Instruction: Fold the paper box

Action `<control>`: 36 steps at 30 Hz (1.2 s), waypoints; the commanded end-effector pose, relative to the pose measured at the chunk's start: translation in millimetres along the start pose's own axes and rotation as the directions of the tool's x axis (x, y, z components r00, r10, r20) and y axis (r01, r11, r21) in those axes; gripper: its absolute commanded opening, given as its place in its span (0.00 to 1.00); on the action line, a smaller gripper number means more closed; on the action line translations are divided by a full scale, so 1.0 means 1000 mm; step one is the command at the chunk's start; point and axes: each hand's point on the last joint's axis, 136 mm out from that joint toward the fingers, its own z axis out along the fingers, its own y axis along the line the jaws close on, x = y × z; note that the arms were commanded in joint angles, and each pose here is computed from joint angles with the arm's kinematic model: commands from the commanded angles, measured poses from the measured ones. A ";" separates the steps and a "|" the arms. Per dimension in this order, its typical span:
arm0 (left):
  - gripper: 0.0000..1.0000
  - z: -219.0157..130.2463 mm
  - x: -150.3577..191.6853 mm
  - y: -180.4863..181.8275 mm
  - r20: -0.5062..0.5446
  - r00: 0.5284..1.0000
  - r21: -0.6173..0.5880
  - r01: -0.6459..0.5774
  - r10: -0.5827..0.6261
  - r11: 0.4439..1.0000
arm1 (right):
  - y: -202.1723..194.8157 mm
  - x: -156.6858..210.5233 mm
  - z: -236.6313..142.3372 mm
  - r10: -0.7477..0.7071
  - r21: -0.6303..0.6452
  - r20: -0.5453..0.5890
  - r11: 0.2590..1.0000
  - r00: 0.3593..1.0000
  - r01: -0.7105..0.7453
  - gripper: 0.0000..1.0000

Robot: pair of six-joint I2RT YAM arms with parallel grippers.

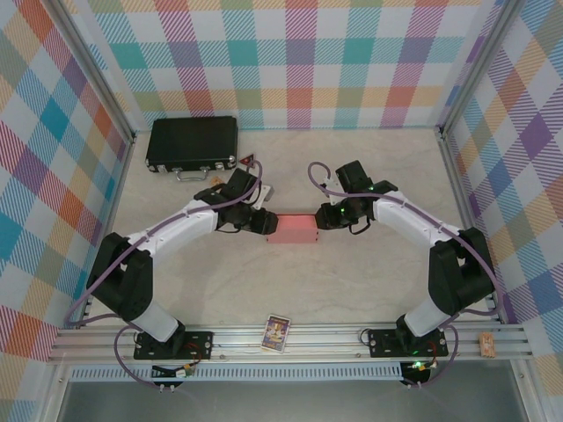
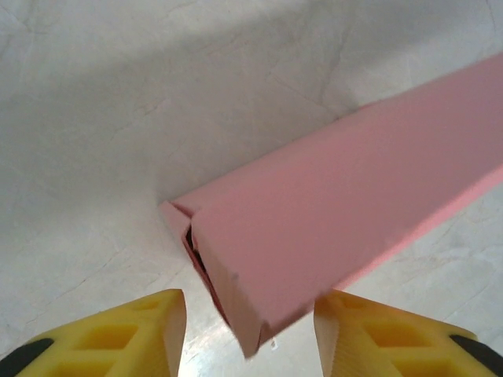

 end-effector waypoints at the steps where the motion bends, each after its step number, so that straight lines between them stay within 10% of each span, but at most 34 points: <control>1: 0.50 -0.009 0.007 -0.005 0.001 1.000 0.013 -0.027 0.027 1.000 | -0.006 0.021 0.004 0.027 0.037 -0.065 0.999 0.998 -0.025 0.19; 36: 0.66 -0.047 -0.037 -0.013 0.247 0.969 0.020 -0.021 0.015 1.000 | 0.010 0.007 -0.024 -0.035 -0.005 0.054 0.999 0.998 0.035 0.45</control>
